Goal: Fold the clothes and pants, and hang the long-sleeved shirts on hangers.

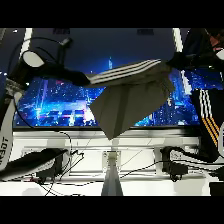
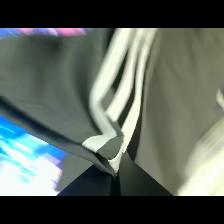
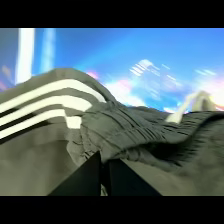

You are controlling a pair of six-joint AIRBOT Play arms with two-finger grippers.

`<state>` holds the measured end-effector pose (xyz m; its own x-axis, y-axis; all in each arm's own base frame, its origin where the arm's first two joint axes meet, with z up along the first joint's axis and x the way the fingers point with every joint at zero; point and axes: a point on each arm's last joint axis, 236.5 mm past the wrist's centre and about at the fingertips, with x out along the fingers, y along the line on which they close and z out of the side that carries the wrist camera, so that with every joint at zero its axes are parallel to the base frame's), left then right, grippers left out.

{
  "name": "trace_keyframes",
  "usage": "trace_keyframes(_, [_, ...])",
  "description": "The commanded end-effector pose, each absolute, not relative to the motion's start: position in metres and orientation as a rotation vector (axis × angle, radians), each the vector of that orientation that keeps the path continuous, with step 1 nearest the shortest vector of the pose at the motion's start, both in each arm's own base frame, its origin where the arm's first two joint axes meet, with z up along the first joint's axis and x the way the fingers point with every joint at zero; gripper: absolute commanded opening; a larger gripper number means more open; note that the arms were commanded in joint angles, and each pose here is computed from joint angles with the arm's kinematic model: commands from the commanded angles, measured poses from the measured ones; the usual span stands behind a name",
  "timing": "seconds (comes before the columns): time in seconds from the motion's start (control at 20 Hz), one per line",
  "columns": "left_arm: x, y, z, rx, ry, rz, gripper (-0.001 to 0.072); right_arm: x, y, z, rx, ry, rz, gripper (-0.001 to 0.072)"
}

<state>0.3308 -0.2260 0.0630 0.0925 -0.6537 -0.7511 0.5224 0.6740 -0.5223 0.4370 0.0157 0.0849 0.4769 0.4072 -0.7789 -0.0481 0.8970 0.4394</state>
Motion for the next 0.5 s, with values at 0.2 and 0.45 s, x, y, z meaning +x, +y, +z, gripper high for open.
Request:
trace_keyframes(0.2, [0.176,-0.282,0.044,0.071,1.582,-1.173,0.0007,0.342,-0.099,0.077,-0.012,1.463,0.041,0.0019])
trace_keyframes(0.45, [0.135,-0.319,0.0,0.131,1.585,-1.186,0.001,0.32,-0.095,0.07,-0.284,1.526,0.34,0.0019])
